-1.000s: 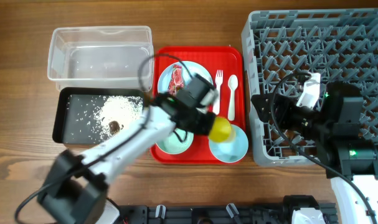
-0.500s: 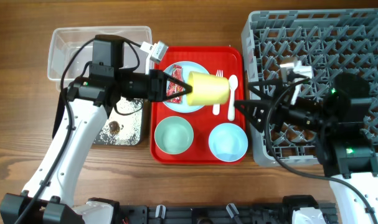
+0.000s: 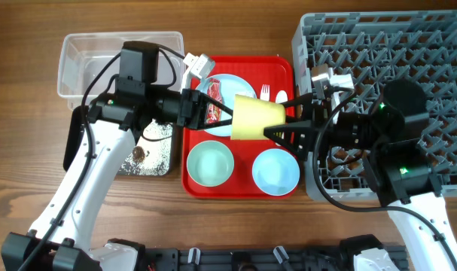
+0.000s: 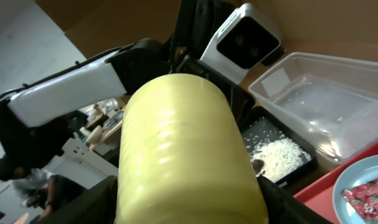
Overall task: Sort waste into correct bins and load items into the dishwasher rack
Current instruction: 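Hand the yellow cup from the left gripper to the right gripper, then place the yellow cup into the grey dish rack with the right gripper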
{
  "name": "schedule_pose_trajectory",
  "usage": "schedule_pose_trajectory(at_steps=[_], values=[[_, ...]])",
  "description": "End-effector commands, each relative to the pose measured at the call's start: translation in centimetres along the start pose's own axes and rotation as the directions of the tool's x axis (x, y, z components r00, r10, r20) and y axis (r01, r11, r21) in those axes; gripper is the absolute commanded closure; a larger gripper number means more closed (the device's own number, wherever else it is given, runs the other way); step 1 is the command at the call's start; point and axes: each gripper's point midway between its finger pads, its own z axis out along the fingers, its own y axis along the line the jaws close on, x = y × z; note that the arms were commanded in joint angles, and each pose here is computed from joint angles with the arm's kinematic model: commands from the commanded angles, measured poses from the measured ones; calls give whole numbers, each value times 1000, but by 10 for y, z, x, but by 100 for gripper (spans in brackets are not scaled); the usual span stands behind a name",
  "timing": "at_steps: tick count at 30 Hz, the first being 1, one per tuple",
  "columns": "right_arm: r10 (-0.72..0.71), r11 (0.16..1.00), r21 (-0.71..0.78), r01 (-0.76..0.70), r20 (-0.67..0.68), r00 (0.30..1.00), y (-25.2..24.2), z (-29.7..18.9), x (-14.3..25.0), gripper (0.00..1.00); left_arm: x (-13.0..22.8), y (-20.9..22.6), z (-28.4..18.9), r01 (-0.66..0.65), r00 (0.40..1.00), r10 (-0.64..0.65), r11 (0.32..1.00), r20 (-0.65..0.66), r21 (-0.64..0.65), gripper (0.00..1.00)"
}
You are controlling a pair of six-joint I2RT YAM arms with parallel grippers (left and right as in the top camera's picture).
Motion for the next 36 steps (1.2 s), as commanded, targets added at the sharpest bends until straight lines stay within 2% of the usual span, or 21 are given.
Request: schedule_pose_trajectory(at_steps=[1,2,4,10,11,13,15,16,19,23,25,28,33,36], values=[[14,997,-78,-17,-39,999,13,4,4,33,0,-9,2,-38,999,39,999,-12,17,96],[12,997,-78,-15,-39,999,13,4,4,35,-1,-9,2,-38,999,38,999,-11,16,96],[-7,997,-77,5,-37,999,13,4,4,47,-1,-9,2,-38,999,38,999,-11,15,96],[-7,1000,-7,7,-8,1000,1,4,-1,48,-1,-9,2,-37,999,37,999,-11,16,96],[-14,1000,18,14,6,1000,-1,3,-4,48,-1,-9,2,-38,999,38,999,-11,15,87],[-35,998,48,34,19,999,-1,1,-5,48,-1,-8,2,-38,999,38,999,-8,11,50],[-36,994,107,32,38,999,-6,-5,-7,48,-4,-3,0,-36,999,36,999,9,-17,20],[-35,988,153,27,50,998,-12,-9,-7,48,-7,0,-3,-34,999,35,999,23,-35,13],[-8,938,345,-23,88,996,-36,-32,-3,49,-12,9,-11,-14,998,19,996,62,-84,7],[30,806,583,-102,132,991,-64,-73,11,49,-18,37,-25,76,989,-46,972,140,-221,3],[58,715,681,-156,165,985,-72,-98,21,49,-18,51,-30,123,982,-75,949,171,-289,3],[116,556,796,-237,208,971,-85,-132,41,49,-16,57,-32,145,979,-89,937,182,-319,2],[260,233,907,-351,290,921,-102,-182,84,49,-16,58,-33,146,979,-89,934,184,-325,3],[338,135,923,-361,300,892,-107,-194,103,50,-17,58,-33,128,981,-71,936,178,-328,3]])
